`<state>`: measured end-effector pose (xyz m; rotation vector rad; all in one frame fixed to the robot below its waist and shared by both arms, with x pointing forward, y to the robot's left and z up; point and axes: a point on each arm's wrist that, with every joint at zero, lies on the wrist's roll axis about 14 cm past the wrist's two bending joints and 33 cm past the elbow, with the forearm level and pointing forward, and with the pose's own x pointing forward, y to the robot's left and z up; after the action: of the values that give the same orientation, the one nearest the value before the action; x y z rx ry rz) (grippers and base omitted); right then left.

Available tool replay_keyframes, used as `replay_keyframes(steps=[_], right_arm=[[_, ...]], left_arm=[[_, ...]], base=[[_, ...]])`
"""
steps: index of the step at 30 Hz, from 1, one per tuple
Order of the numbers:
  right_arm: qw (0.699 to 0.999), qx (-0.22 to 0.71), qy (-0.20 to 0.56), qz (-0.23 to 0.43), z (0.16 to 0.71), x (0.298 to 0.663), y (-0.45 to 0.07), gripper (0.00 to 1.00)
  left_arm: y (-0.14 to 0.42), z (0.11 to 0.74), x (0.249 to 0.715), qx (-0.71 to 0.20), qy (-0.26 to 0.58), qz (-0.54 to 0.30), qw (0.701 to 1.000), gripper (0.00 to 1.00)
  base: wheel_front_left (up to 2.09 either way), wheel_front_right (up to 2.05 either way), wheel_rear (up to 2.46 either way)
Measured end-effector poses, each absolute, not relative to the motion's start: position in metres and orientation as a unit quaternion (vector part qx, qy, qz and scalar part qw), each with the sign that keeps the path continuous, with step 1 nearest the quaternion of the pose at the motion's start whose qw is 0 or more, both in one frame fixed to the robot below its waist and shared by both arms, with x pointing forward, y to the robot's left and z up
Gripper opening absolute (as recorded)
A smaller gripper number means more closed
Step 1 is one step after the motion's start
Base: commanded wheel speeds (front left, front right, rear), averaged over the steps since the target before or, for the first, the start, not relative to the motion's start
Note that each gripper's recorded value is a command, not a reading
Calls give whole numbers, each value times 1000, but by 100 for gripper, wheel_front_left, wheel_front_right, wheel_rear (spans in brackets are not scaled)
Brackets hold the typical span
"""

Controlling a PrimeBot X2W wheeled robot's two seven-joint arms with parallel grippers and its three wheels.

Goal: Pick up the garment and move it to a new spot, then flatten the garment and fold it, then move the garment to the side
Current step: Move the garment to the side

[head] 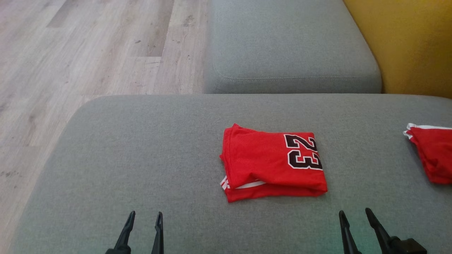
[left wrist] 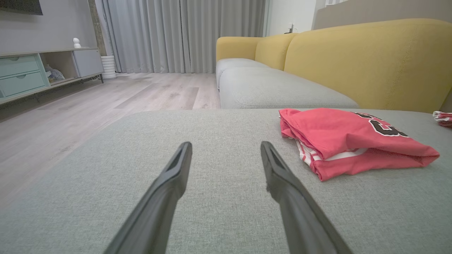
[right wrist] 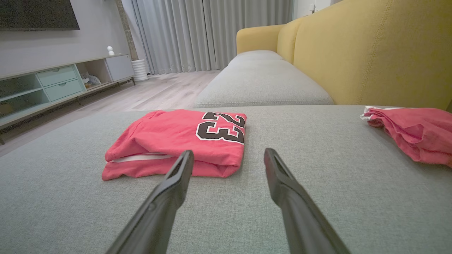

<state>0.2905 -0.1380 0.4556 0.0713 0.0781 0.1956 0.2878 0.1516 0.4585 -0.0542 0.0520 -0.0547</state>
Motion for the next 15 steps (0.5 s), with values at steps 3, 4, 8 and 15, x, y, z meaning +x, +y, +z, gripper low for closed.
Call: replay_keyframes(steps=[3,4,8,15], right_arm=[[994,37,41,95,454,290,-139,100],[994,37,42,94,454,290,-139,100],[994,40,42,91,453,289,-140,100],[994,44,46,88,451,289,-141,100]], left_arm=[[150,457,288,-28,30,-32,999,100],[149,456,289,-28,31,-33,999,100],[148,453,289,-27,36,-36,998,100],[146,451,290,-24,40,-38,998,100]], base=[[0,0,0],[0,0,0],[0,0,0],[0,0,0]])
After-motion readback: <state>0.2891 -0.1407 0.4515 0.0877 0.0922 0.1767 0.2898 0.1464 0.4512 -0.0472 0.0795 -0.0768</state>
